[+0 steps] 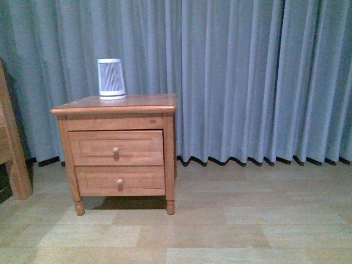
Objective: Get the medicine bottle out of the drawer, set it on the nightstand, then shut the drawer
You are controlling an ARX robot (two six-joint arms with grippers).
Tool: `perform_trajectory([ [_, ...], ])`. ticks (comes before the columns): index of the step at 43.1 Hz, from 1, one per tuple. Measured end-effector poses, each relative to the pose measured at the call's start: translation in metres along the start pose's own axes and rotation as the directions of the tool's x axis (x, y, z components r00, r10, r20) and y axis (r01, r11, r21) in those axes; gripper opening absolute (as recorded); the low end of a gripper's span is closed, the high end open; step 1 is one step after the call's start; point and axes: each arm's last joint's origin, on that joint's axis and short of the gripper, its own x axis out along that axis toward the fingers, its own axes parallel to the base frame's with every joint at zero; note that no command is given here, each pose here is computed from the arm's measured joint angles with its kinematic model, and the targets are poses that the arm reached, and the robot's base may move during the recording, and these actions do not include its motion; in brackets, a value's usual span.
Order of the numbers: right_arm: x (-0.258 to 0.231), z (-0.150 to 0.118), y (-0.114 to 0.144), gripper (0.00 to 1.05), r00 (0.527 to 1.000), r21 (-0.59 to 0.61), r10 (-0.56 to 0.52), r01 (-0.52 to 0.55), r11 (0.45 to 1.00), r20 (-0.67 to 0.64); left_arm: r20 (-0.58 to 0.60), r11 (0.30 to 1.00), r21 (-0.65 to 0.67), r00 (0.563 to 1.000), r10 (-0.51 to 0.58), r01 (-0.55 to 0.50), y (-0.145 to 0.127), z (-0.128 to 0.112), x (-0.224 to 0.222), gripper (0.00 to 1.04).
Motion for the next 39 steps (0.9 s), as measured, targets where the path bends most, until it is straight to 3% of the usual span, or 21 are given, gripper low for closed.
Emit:
perform_trajectory([
  [39,0.0,0.0,0.0,0.98,1.0,0.0,0.0,0.0,1.0,0.0,0.0,1.0,0.0,1.0,0.0,0.0,0.0,0.0,0.0,0.98],
])
